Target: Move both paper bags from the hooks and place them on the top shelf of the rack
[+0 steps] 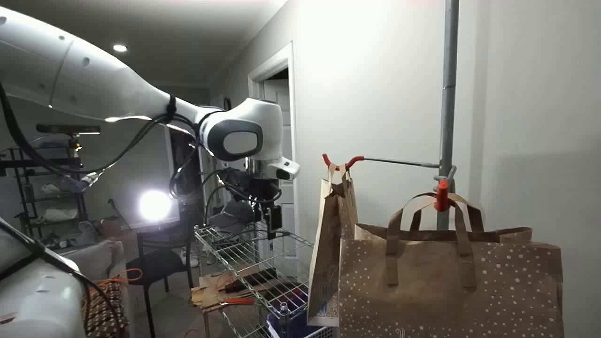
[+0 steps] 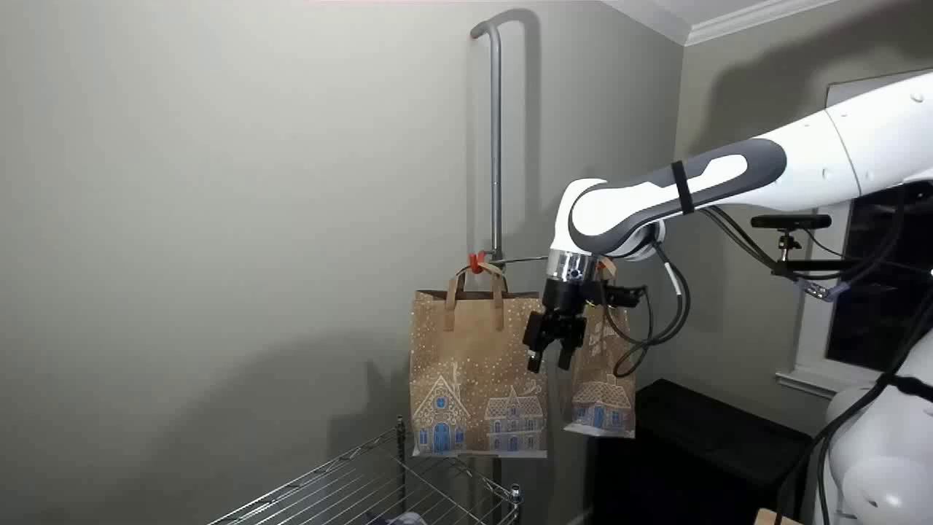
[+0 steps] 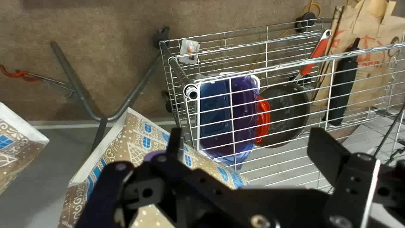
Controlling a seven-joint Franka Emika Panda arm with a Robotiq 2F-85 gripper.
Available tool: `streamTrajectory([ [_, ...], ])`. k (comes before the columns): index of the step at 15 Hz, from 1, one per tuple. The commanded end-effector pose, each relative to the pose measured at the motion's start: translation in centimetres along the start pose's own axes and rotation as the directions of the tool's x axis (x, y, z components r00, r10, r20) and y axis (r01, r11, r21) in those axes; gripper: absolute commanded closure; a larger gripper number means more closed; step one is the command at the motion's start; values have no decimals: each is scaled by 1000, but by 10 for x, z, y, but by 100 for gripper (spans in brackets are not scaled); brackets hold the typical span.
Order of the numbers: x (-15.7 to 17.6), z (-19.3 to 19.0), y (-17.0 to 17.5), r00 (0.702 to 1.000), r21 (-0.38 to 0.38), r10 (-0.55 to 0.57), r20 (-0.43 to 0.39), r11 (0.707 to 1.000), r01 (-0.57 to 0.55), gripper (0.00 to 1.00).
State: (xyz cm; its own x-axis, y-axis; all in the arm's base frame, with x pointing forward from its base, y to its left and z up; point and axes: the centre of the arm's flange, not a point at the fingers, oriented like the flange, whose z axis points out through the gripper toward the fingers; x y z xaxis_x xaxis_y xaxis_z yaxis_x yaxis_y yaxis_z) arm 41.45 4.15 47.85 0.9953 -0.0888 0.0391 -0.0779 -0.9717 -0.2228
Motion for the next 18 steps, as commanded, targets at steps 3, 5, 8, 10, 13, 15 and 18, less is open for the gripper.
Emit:
streamTrajectory([
  [3, 0, 0, 0, 1000, 0, 0, 0, 1000, 0, 0],
  [5, 1, -2, 3, 1000, -5, 3, -2, 1000, -3, 0],
  [8, 5, -40, 42, 987, 22, 115, -114, 993, -113, 0],
  [10, 5, -66, 72, 974, 56, 141, -176, 989, -133, 0],
  [13, 6, -98, 81, 966, 53, -15, -257, 998, 29, 0],
  [15, 2, -118, 72, 948, 25, -103, -301, 993, 115, 0],
  [18, 1, -132, 67, 911, -28, -248, -330, 967, 253, 0],
])
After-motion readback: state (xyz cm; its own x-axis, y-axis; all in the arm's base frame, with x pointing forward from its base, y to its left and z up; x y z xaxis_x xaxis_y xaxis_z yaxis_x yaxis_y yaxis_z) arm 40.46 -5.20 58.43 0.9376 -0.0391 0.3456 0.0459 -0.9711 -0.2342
